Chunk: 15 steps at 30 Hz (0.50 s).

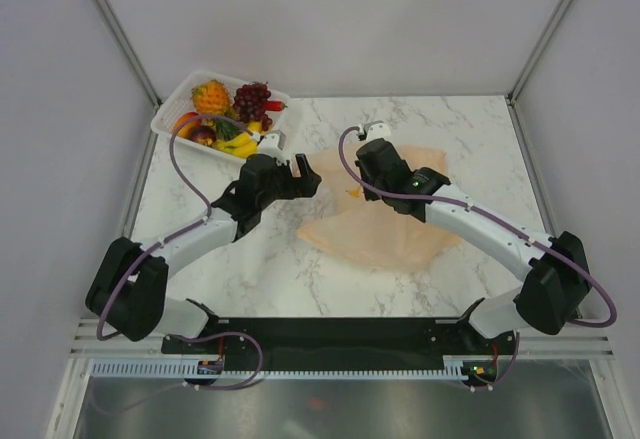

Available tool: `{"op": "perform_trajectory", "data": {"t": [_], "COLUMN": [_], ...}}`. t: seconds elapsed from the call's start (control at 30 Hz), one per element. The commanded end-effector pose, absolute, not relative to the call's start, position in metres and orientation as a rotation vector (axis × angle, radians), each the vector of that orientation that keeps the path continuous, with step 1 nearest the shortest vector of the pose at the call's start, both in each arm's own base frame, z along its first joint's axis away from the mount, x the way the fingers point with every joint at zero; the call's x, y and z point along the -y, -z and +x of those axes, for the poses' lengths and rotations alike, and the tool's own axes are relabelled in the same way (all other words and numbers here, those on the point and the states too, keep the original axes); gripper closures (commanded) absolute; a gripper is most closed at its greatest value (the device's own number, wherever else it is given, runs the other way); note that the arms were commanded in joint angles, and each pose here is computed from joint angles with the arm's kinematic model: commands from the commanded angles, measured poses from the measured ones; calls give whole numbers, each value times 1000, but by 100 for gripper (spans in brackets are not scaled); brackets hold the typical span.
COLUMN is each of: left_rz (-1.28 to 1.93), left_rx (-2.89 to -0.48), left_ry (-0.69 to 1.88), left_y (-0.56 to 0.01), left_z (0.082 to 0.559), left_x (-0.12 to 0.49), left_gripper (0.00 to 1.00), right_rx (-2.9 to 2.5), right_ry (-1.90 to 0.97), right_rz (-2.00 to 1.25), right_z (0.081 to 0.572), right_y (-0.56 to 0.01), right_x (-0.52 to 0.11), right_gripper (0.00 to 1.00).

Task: Place the fake fruits into the plastic bag and tie a complex knot
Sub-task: Adjust the plastic bag at the center of the board.

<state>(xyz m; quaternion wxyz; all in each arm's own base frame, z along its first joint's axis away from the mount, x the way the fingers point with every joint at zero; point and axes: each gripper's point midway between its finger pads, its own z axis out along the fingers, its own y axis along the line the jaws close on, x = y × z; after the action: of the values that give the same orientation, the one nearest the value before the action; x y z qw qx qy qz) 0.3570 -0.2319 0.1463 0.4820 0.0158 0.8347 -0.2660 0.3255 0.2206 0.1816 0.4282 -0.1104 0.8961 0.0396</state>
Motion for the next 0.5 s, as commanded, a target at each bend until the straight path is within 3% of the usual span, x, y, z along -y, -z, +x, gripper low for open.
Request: {"op": "perform_trajectory", "data": {"t": [0.0,0.13,0.27,0.47], "left_rz": [78,141,464,546], "left_rx": [-1945,-1896,-1837,-1823], "left_ry": [486,459,590,571], "left_y": [-170,-181,-171,-160], "left_z": [363,363,353,359], "left_x": [210,208,251,263], "left_gripper": [0,0,0,0], "right_rx": [-2173,-2173,-2191,-2215], "right_ry": [-64,-48,-47,-85], "right_rz": [-265,-281,-311,-400], "right_z": [331,329,325,315], "right_y": [-211,-216,-214,-213], "right_x": [-212,-209,-209,-212], "right_gripper": [100,100,100,100]}}
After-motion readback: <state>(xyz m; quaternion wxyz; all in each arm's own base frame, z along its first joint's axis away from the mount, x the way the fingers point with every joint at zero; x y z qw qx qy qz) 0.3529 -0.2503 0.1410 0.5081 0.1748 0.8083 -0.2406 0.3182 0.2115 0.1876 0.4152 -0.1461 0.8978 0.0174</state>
